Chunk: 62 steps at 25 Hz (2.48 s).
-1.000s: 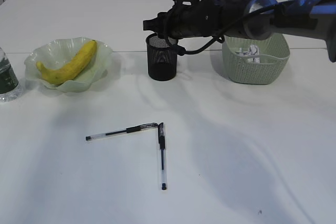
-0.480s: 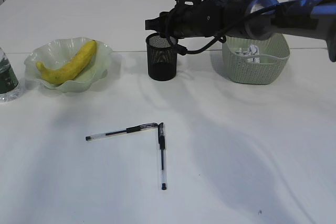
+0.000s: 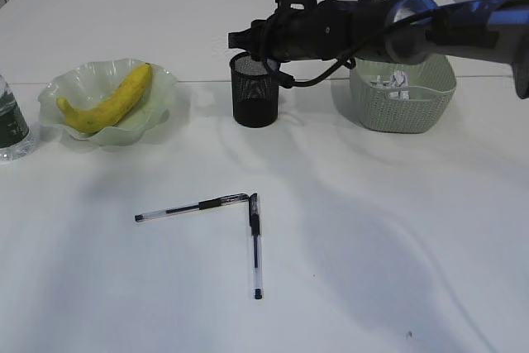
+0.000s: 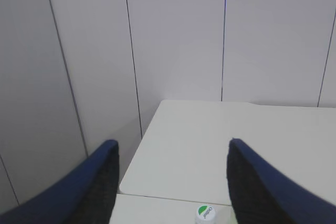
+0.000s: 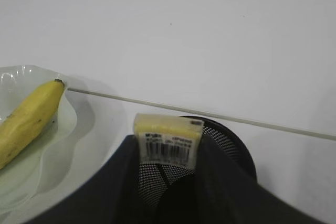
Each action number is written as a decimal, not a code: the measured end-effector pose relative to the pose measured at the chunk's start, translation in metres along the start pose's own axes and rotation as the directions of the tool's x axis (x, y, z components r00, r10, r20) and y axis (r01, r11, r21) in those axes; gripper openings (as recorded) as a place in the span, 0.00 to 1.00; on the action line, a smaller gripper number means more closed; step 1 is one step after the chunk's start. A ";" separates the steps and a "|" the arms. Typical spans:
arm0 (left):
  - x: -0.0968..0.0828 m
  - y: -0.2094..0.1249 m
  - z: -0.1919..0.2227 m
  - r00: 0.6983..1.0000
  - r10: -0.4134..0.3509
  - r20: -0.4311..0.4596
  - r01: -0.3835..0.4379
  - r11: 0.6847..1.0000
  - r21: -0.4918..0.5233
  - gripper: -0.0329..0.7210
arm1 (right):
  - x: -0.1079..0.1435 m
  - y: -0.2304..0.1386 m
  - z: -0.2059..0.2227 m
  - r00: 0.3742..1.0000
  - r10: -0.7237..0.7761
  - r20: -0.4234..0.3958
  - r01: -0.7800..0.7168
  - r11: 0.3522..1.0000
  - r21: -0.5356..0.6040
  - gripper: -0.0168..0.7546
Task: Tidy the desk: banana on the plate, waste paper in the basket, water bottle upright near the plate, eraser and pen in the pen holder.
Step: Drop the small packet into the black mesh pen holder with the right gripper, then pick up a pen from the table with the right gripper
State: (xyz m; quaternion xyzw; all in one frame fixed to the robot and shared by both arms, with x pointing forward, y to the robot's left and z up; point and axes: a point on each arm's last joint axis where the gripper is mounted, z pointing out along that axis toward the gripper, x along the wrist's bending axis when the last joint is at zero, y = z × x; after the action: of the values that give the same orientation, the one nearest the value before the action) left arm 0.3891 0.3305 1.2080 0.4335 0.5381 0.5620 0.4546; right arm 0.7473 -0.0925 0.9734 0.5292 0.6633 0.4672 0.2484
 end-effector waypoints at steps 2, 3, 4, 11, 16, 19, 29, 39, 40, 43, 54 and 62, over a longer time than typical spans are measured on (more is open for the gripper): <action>0.000 0.000 0.000 1.000 0.000 0.000 0.000 1.000 0.000 0.64 | -0.001 -0.004 0.003 1.000 0.000 0.002 0.000 1.000 0.010 0.35; 0.000 0.000 0.000 1.000 0.000 0.000 0.000 1.000 0.000 0.64 | -0.001 -0.007 0.005 1.000 0.000 0.003 0.000 1.000 0.016 0.36; 0.000 0.000 0.000 1.000 0.000 0.000 0.000 1.000 0.000 0.64 | -0.002 -0.011 0.008 1.000 0.001 0.004 -0.001 1.000 0.026 0.36; 0.000 0.000 0.000 1.000 0.019 -0.004 -0.019 1.000 -0.001 0.64 | -0.002 -0.014 0.012 1.000 0.019 0.002 -0.019 0.999 0.031 0.36; 0.000 0.000 0.000 1.000 0.021 -0.004 -0.021 1.000 -0.001 0.64 | -0.002 -0.010 0.011 1.000 0.019 0.000 -0.019 1.000 0.020 0.37; 0.000 0.000 0.000 1.000 0.021 -0.004 -0.021 1.000 -0.001 0.64 | -0.002 -0.010 0.011 1.000 0.023 -0.001 -0.023 1.000 0.022 0.37; 0.000 0.000 0.000 1.000 0.021 -0.004 -0.021 1.000 -0.001 0.64 | -0.001 -0.012 0.011 1.000 0.023 -0.001 -0.023 0.999 0.040 0.45; 0.000 0.000 0.000 1.000 0.021 -0.004 -0.021 1.000 -0.001 0.64 | -0.001 -0.011 0.011 1.000 0.022 -0.003 -0.022 0.999 0.047 0.46; 0.000 0.000 0.000 1.000 0.023 -0.005 -0.023 1.000 -0.001 0.64 | -0.001 -0.009 0.010 1.000 0.022 -0.005 -0.022 0.998 0.051 0.46; 0.000 0.000 0.000 1.000 0.023 -0.005 -0.023 1.000 -0.001 0.64 | 0.002 -0.003 0.008 1.000 0.021 -0.013 -0.020 0.997 0.073 0.46; 0.001 0.000 0.000 0.999 0.038 -0.008 -0.038 0.999 -0.002 0.64 | 0.015 0.060 -0.022 0.996 -0.080 -0.039 0.085 0.986 0.146 0.46; 0.000 0.001 0.000 0.999 0.040 -0.005 -0.040 0.999 -0.012 0.64 | 0.022 0.118 -0.076 0.988 -0.150 -0.025 0.153 0.973 0.173 0.46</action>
State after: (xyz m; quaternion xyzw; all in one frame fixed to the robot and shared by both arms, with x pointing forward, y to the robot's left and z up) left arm 0.3889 0.3310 1.2091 0.4400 0.5271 0.5754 0.4445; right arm 0.7332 -0.0985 1.1146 0.4940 0.7416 0.3901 0.2319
